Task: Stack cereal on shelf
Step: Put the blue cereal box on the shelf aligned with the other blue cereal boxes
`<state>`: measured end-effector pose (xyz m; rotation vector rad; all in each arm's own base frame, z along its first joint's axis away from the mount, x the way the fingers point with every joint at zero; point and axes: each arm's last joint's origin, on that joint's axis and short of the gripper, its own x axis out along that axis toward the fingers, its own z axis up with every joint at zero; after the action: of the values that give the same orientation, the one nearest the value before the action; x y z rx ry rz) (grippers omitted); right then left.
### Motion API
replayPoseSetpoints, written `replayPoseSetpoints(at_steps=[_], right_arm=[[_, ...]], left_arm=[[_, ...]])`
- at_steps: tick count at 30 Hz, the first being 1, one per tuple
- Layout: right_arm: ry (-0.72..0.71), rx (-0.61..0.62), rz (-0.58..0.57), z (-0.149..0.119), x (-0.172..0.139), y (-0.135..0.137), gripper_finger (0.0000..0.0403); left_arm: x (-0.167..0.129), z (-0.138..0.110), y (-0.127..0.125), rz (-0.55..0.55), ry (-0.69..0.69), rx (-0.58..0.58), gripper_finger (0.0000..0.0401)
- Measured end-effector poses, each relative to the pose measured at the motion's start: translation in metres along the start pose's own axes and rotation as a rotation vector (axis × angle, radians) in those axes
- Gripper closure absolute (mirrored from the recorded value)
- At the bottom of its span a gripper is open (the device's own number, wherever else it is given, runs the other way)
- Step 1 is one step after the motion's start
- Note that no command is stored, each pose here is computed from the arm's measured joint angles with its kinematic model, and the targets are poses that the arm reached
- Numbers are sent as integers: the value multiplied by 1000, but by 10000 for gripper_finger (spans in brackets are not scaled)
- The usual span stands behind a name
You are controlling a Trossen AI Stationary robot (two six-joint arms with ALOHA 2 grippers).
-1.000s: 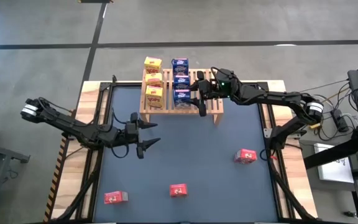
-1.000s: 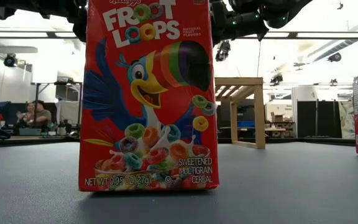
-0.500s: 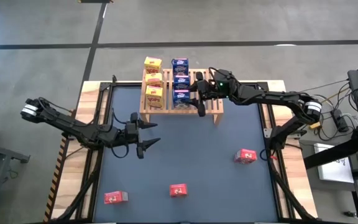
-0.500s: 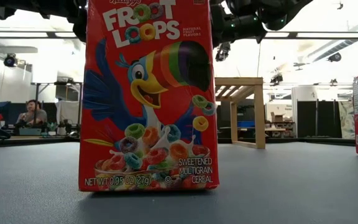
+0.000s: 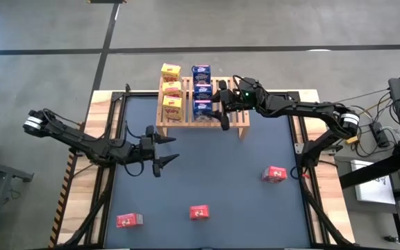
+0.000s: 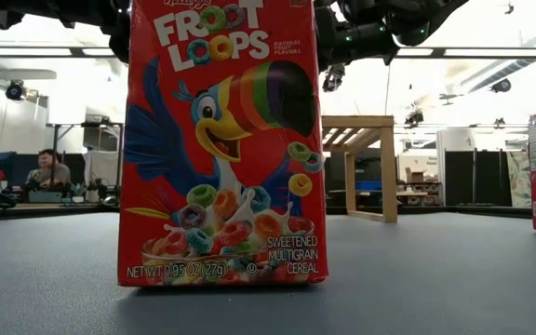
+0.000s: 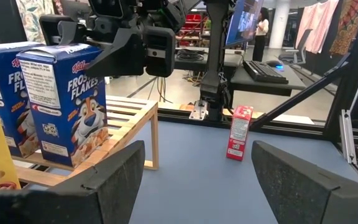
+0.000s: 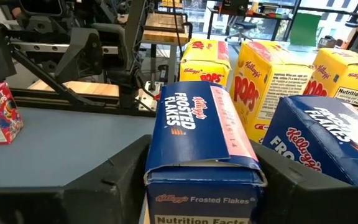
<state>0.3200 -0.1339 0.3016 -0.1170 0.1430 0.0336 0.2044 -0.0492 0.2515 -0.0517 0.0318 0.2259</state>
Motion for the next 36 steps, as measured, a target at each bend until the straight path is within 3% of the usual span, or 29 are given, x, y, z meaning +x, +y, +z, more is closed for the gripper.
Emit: replayPoseSetpoints(at_steps=[11, 26, 36], right_arm=[[22, 20, 4, 3, -6, 2, 121], [42, 4, -5, 26, -37, 13, 120], [91, -50, -100, 37, -59, 19, 121]], left_arm=[[0, 0, 0, -1, 0, -3, 123], [0, 0, 0, -1, 3, -21, 123], [0, -1, 0, -1, 10, -28, 123]])
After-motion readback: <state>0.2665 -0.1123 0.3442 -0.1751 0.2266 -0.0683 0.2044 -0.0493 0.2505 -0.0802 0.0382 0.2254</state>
